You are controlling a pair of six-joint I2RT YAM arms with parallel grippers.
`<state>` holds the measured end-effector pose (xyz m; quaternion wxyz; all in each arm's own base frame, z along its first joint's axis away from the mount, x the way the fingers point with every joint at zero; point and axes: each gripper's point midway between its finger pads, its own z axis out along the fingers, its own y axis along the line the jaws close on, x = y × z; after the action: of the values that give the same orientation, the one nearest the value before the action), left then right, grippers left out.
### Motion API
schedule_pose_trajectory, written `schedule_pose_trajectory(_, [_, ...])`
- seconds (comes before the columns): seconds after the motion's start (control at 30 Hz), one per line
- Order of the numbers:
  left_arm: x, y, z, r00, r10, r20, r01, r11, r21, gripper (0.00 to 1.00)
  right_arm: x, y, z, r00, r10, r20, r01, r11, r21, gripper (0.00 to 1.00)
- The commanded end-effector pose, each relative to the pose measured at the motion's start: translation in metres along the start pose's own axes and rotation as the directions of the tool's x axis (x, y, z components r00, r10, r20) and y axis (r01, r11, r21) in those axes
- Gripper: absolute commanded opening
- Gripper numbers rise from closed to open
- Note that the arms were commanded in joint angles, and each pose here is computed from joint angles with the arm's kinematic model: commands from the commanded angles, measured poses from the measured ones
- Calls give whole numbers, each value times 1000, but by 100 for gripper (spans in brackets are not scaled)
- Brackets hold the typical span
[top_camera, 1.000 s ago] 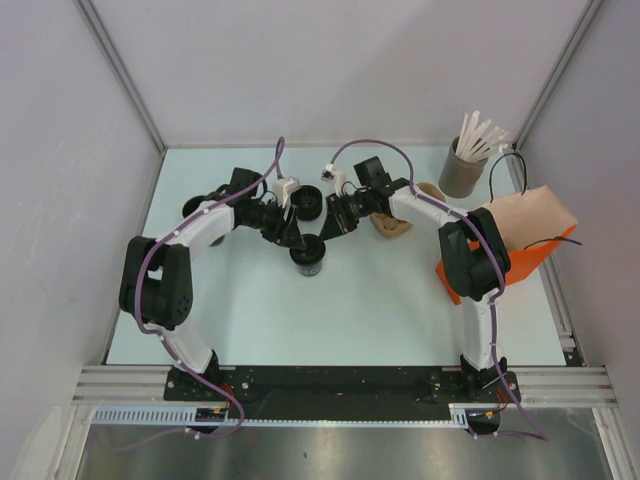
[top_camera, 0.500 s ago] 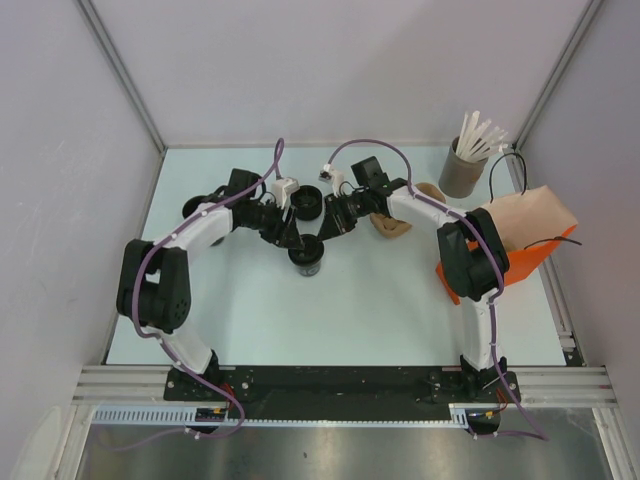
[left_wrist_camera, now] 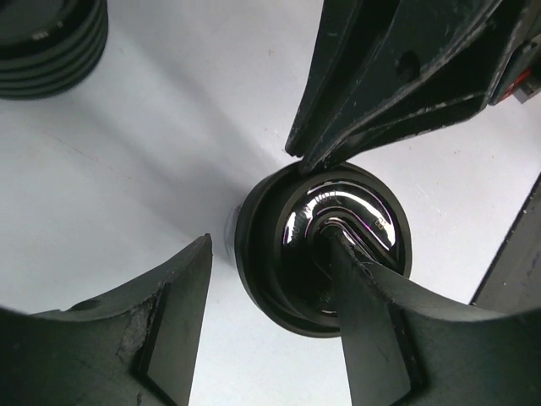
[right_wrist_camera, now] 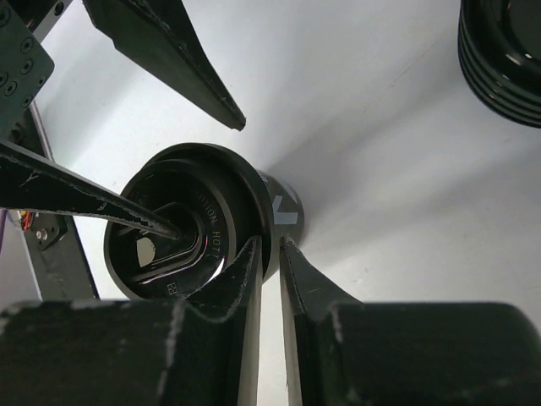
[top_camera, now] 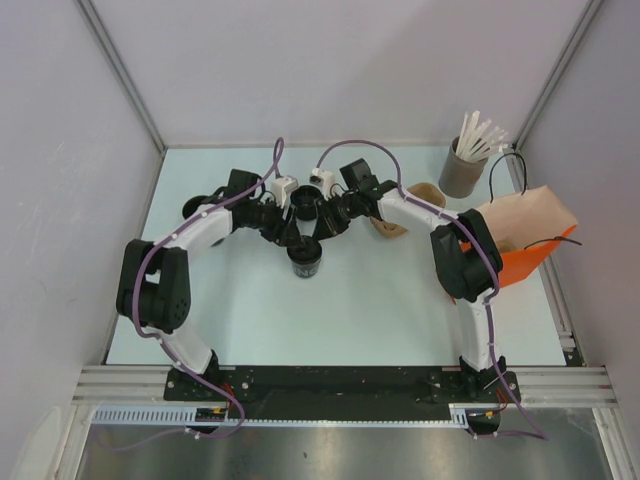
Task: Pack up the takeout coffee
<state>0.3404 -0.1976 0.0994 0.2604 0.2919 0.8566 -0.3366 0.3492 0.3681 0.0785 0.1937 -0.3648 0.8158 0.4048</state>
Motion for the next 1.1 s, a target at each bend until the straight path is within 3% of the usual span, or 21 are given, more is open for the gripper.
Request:
schedule_pose_trajectory(0.0, [70,41,6,979,-23,-205,-12,986,-169,62,172,-38,24,860,198,-471,-98,969,228,17])
schedule_pose_trajectory(0.3, [64,38,1,984,-11,-178,-21,984,-178,61,93,-22,-9,942,139,-305,-90,982,169,24])
schedule_pose_trajectory(0.8, [43,26,-16,994,53,-99,-71,978,-195,61,62,0,-17,967,44,-252,-6,989,148,28])
schedule_pose_trajectory(1.07, [48,26,-16,994,46,-103,-66,978,-196,61,21,17,-41,988,-7,-155,21,996,88,45])
